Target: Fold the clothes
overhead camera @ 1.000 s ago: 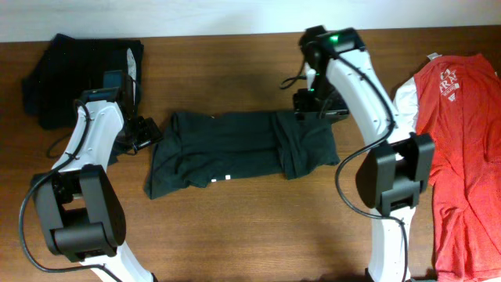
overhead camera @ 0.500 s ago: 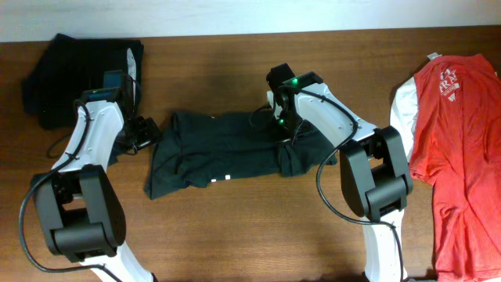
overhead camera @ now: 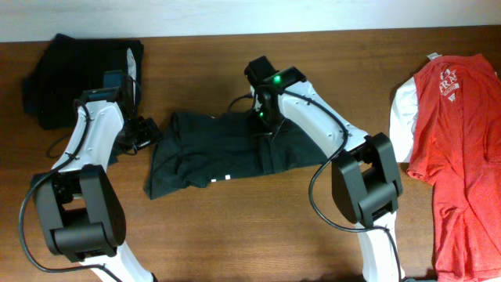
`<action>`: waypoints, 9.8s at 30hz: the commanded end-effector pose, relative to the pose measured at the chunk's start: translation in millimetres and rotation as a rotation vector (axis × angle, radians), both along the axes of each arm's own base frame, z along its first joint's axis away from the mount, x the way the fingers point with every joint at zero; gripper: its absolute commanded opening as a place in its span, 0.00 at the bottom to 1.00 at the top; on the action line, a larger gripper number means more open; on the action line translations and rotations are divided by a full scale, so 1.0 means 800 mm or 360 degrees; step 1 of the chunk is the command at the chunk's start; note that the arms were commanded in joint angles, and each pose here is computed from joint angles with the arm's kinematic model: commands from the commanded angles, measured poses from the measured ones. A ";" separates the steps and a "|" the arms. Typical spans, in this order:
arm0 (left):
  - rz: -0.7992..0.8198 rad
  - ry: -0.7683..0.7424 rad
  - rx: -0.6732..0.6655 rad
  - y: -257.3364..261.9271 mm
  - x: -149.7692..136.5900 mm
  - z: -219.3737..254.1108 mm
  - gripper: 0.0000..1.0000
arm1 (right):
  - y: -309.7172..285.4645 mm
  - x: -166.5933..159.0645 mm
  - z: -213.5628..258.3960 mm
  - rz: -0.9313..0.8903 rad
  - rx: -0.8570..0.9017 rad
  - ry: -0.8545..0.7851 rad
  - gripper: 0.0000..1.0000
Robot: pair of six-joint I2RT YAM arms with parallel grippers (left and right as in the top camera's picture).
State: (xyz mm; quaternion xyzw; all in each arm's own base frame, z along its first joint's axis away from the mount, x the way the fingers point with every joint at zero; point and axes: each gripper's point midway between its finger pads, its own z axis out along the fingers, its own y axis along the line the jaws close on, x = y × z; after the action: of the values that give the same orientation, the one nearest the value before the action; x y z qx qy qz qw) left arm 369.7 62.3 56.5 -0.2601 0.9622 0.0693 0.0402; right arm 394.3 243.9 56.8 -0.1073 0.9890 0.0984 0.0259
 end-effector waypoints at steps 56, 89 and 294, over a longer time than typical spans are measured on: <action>-0.0387 -0.0131 -0.0514 -0.073 0.024 -0.006 0.99 | -0.268 0.039 0.055 -0.0697 -0.0307 0.0137 0.99; -0.0167 0.0236 -0.0032 -0.047 0.045 0.017 0.00 | -0.559 0.029 0.170 -0.1538 -0.0351 -0.0198 0.99; -0.0964 -0.0525 0.0480 -0.118 0.183 0.031 0.01 | -0.559 0.029 0.170 -0.1538 -0.0351 -0.0198 0.99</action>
State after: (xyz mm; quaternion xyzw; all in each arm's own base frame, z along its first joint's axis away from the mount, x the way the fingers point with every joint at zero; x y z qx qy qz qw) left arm 476.6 -91.6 41.2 0.0377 0.9822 -0.0021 0.1839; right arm 419.1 -200.6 187.9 0.3512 0.9293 -0.0304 0.1104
